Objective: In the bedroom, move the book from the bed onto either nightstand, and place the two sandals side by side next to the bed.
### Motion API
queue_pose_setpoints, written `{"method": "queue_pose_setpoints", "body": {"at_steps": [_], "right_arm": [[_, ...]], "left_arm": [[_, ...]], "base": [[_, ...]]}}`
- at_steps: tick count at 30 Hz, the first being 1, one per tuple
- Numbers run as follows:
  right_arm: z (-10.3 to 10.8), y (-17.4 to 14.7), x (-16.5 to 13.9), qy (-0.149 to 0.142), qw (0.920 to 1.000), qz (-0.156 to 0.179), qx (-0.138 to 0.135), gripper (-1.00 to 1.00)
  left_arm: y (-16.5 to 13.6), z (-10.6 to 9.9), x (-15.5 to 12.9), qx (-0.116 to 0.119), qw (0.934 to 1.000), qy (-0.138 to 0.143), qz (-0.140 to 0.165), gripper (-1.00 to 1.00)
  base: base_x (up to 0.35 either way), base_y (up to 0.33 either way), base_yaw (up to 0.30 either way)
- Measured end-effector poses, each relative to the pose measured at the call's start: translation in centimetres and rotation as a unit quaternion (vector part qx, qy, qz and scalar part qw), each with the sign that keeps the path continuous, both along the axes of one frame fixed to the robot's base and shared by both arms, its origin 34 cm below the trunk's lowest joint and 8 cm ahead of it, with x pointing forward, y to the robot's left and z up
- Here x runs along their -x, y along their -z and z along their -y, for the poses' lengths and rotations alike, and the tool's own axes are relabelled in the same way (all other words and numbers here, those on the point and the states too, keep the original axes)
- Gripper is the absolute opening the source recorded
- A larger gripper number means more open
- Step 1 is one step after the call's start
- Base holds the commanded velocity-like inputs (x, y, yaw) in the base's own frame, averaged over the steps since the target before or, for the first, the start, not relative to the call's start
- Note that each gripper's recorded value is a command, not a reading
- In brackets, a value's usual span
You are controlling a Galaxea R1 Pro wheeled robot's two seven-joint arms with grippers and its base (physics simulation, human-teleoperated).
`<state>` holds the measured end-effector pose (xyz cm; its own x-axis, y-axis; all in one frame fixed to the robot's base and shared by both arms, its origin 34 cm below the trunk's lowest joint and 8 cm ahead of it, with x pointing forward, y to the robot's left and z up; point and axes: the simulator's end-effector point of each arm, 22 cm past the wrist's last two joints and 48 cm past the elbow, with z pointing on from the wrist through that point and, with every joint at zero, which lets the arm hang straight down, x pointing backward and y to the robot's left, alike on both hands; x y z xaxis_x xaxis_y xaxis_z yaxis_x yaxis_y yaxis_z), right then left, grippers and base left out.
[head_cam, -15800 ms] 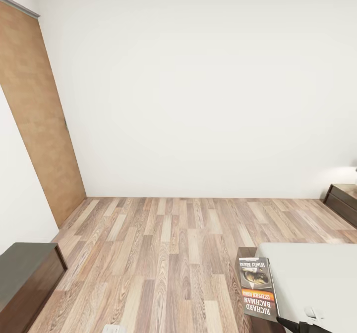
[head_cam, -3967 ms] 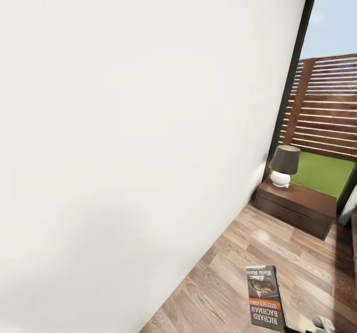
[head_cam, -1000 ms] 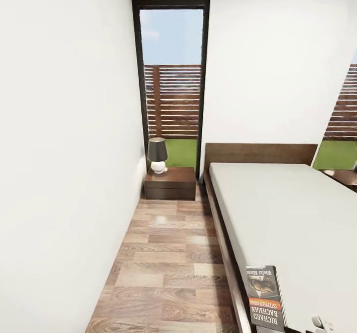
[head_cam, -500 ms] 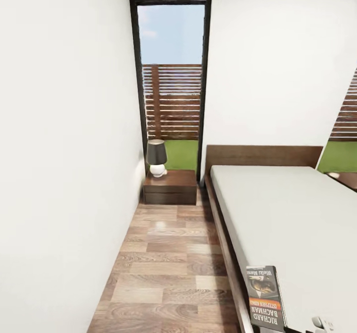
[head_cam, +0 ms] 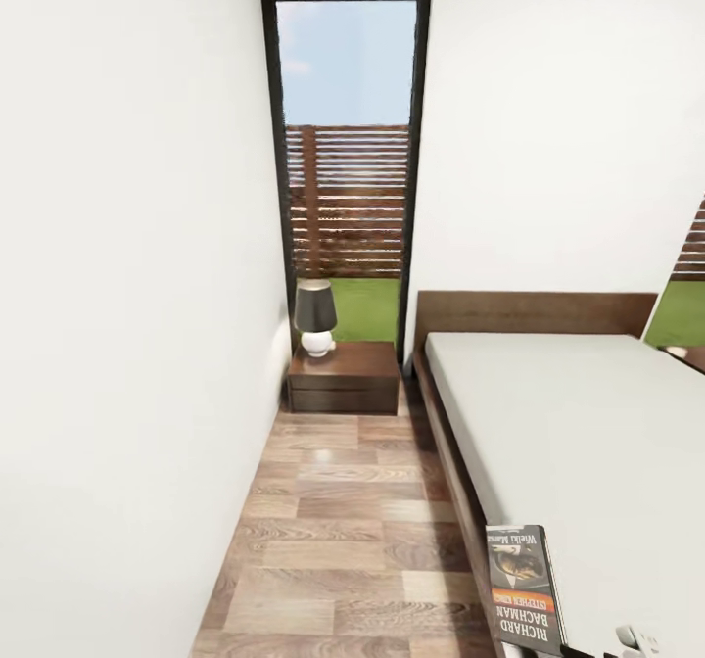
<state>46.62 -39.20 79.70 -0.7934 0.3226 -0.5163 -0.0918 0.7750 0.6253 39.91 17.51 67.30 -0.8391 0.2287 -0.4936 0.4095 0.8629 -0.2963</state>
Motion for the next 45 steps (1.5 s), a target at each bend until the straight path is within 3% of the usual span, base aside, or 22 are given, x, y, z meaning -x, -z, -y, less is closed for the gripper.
{"method": "queue_pose_setpoints", "body": {"at_steps": [7, 45], "right_arm": [[-0.01, 0.0, 0.01, 0.0, 1.0, 0.0, 0.0, -1.0], [0.04, 0.03, 0.01, 0.0, 1.0, -0.001, 0.001, -1.0]], "left_arm": [[-0.01, 0.0, -0.01, 0.0, 1.0, 0.0, 0.0, 1.0], [-0.01, 0.01, -0.01, 0.0, 1.0, 0.0, 0.0, 1.0]], "base": [[0.285, 0.161, 0.0], [0.328, 0.001, -0.018]]}}
